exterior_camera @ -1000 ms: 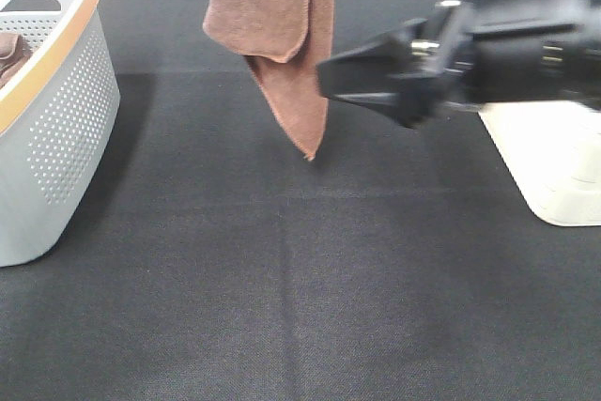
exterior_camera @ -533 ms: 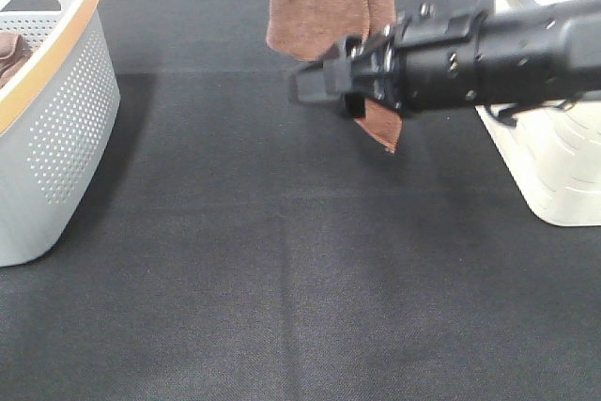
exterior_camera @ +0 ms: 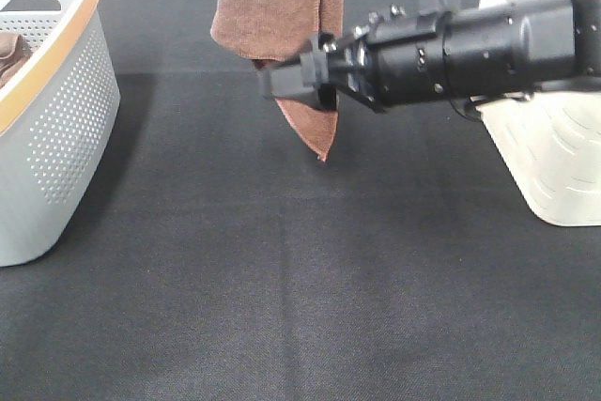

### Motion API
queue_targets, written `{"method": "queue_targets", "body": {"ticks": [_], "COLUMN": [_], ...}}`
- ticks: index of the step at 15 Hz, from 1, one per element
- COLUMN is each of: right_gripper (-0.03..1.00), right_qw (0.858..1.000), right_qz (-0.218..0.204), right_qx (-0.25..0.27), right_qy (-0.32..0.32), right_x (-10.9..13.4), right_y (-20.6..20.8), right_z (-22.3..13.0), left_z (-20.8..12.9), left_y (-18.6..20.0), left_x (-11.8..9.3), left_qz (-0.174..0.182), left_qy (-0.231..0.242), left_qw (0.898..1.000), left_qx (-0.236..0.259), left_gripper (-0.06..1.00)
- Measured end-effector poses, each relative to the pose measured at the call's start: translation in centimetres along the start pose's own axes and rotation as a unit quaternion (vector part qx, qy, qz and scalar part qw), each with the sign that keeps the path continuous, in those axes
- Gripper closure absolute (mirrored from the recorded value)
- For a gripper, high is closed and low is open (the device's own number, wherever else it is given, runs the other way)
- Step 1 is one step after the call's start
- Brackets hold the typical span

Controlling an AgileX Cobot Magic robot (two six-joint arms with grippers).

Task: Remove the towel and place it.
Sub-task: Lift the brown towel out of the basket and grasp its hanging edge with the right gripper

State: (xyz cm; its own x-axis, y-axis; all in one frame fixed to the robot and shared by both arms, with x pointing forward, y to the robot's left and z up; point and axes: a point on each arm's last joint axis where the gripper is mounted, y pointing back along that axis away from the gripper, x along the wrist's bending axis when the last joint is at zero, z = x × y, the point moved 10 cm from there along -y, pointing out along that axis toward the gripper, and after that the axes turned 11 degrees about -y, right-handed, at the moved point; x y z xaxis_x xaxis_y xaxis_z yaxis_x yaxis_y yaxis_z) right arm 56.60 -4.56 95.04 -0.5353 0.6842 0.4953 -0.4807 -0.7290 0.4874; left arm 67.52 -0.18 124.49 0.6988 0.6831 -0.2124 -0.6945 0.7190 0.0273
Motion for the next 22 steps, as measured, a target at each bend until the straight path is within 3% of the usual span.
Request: {"method": "queue_targets", "body": {"ticks": [5, 8, 11, 14, 18, 22], "right_gripper": [0.26, 0.26, 0.26, 0.26, 0.26, 0.30], "right_qw": [1.000, 0.997, 0.996, 0.996, 0.998, 0.998], "right_qz": [-0.008, -0.080, -0.089, -0.082, -0.042, -0.036], "right_qx": [-0.003, -0.013, -0.015, -0.030, -0.036, -0.041], "right_qy": [0.006, 0.006, 0.006, 0.012, 0.018, 0.022], "right_x": [-0.3, -3.0, -3.4, -2.9, -1.2, -0.8], "right_y": [-0.1, 0.1, 0.2, 0.0, -0.4, -0.4], "right_z": [0.3, 0.7, 0.9, 2.4, 3.3, 3.8], "left_z": [0.0, 0.0, 0.0, 0.0, 0.0, 0.0], "left_y": [0.0, 0.0, 0.0, 0.0, 0.0, 0.0], "left_x": [0.0, 0.0, 0.0, 0.0, 0.0, 0.0], "left_qz": [0.000, 0.000, 0.000, 0.000, 0.000, 0.000], "left_qy": [0.000, 0.000, 0.000, 0.000, 0.000, 0.000], "left_qw": [1.000, 1.000, 1.000, 1.000, 1.000, 1.000], "left_qx": [0.000, 0.000, 0.000, 0.000, 0.000, 0.000], "left_gripper": [0.94, 0.94, 0.94, 0.94, 0.94, 0.94]}}
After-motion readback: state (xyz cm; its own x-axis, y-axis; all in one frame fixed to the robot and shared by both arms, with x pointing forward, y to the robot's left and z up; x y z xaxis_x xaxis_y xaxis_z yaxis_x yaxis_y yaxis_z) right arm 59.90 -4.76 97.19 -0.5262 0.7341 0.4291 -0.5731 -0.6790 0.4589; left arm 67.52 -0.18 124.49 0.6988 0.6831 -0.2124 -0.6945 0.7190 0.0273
